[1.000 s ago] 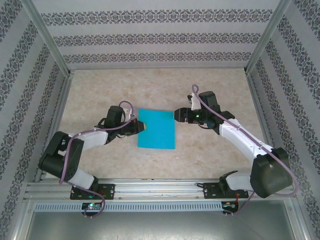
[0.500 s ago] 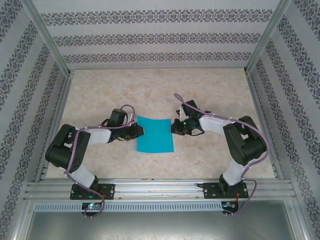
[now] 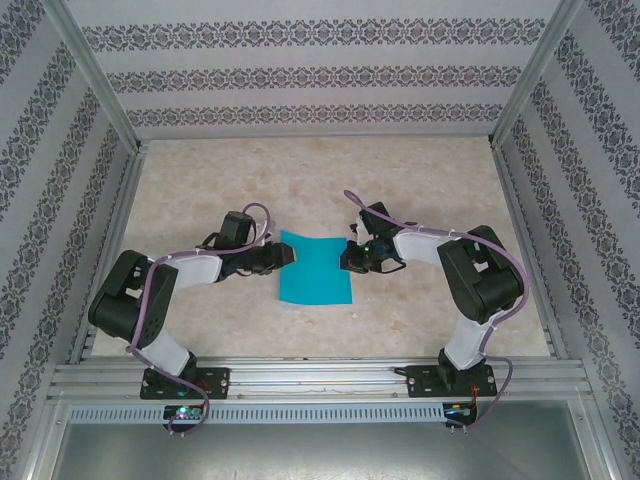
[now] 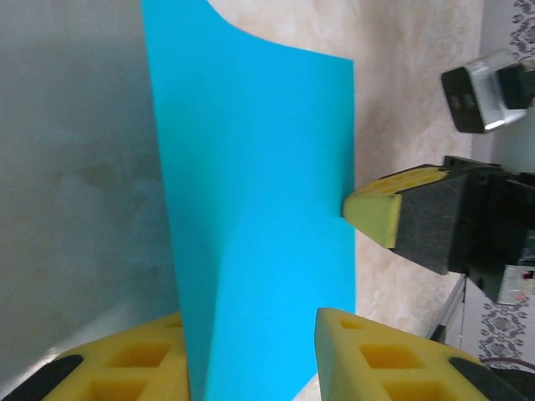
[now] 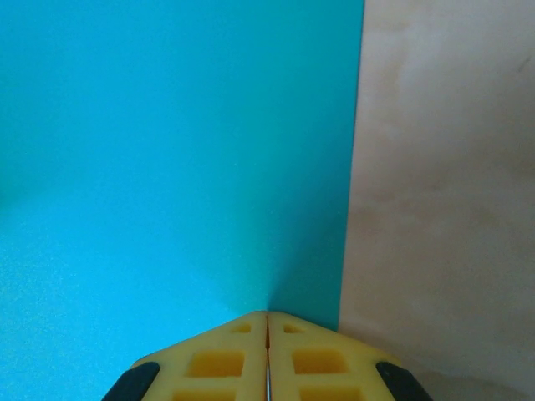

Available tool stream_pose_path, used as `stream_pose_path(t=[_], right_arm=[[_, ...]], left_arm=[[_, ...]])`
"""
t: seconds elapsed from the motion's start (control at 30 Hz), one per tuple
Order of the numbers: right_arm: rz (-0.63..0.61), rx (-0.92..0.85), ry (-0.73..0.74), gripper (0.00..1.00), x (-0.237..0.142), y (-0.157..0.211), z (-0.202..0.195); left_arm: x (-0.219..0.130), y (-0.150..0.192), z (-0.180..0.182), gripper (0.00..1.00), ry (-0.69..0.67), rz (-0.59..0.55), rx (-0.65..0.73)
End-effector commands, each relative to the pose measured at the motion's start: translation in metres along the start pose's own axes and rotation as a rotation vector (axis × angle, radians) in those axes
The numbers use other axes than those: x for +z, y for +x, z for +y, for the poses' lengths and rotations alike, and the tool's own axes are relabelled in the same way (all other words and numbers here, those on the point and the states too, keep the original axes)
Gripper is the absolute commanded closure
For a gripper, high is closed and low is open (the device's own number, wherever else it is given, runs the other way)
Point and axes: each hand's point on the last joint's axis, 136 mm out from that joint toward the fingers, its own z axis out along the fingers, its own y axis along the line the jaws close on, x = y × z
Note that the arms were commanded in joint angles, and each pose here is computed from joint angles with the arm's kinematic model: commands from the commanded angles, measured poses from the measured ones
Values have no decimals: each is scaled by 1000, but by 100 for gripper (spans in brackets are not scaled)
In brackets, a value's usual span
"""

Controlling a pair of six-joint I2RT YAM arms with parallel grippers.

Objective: Fold a paper plane with a square sheet of paper (fold left side to right side)
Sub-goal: First fold in half a square sheet of paper at the center of the table.

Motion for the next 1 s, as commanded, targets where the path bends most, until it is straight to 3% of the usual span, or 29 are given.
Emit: stream_pose_path(t=[0.0, 0.27, 0.47, 0.73, 0.97], right_arm=[[48, 9, 82, 92, 11, 16, -20], [27, 1, 51, 88, 9, 13, -12], [-9, 5, -16, 89, 4, 9, 1], [-110, -10, -109, 89, -19, -7, 23], [-213, -29, -152, 68, -57, -20, 26]], left_arm=[[-1, -4, -36, 59, 91, 9, 36], [24, -4, -65, 49, 153, 46, 76], [46, -2, -61, 48, 145, 70, 71], [60, 3, -55, 66, 114, 97, 76], [61, 7, -46, 77, 68, 104, 83]])
